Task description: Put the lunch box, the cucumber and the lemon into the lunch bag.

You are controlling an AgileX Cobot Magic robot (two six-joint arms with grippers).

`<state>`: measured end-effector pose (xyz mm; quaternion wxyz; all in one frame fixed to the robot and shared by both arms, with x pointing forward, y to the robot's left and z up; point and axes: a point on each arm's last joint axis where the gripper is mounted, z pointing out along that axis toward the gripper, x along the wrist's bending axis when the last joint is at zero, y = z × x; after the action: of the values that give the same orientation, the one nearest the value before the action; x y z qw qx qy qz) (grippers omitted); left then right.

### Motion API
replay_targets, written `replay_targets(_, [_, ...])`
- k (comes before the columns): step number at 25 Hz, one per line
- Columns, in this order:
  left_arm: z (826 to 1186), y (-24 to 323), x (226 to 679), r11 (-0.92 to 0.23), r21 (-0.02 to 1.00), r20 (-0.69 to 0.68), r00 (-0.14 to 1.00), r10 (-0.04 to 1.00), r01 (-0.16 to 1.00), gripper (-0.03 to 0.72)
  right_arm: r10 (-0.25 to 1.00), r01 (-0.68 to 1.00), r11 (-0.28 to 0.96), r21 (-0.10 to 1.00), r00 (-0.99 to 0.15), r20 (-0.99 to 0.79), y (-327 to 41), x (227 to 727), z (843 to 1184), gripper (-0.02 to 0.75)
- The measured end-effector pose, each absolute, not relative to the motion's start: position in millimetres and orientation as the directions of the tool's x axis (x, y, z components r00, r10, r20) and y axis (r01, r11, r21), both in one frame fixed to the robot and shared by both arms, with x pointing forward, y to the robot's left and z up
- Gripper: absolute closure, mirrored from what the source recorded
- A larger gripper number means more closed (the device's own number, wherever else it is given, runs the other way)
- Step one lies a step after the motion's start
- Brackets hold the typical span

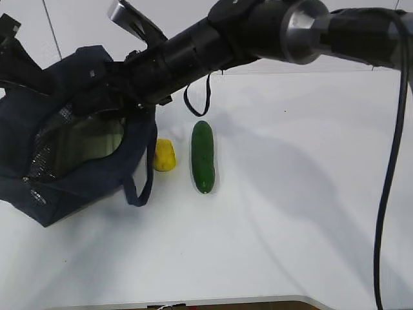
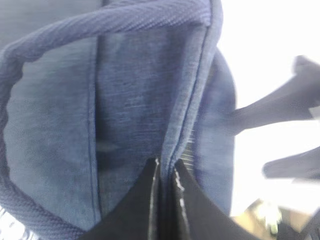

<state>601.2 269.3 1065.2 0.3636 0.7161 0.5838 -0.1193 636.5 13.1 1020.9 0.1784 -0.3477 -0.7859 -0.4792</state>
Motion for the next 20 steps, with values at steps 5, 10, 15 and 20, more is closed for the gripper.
replay_targets(5, [1065, 295, 602, 0.009, 0.381, -0.593, 0.237, 0.770, 0.925, 0.701, 0.414, 0.669, 0.407, 0.622, -0.742, 0.527, -2, 643, 1040, 0.310])
replay_targets(10, [1064, 313, 602, 0.049, 0.379, -0.588, 0.199, 0.784, 0.924, 0.701, 0.498, 0.668, 0.459, 0.586, -0.739, 0.453, -21, 652, 1053, 0.310])
replay_targets(15, [1063, 318, 601, 0.048, 0.374, -0.572, 0.190, 0.798, 0.926, 0.701, 0.569, 0.687, 0.474, 0.551, -0.717, 0.403, -41, 661, 1063, 0.310])
replay_targets(20, [1063, 318, 601, 0.045, 0.374, -0.568, 0.190, 0.801, 0.927, 0.701, 0.772, 0.788, 0.429, 0.442, -0.574, 0.273, -60, 670, 1055, 0.310])
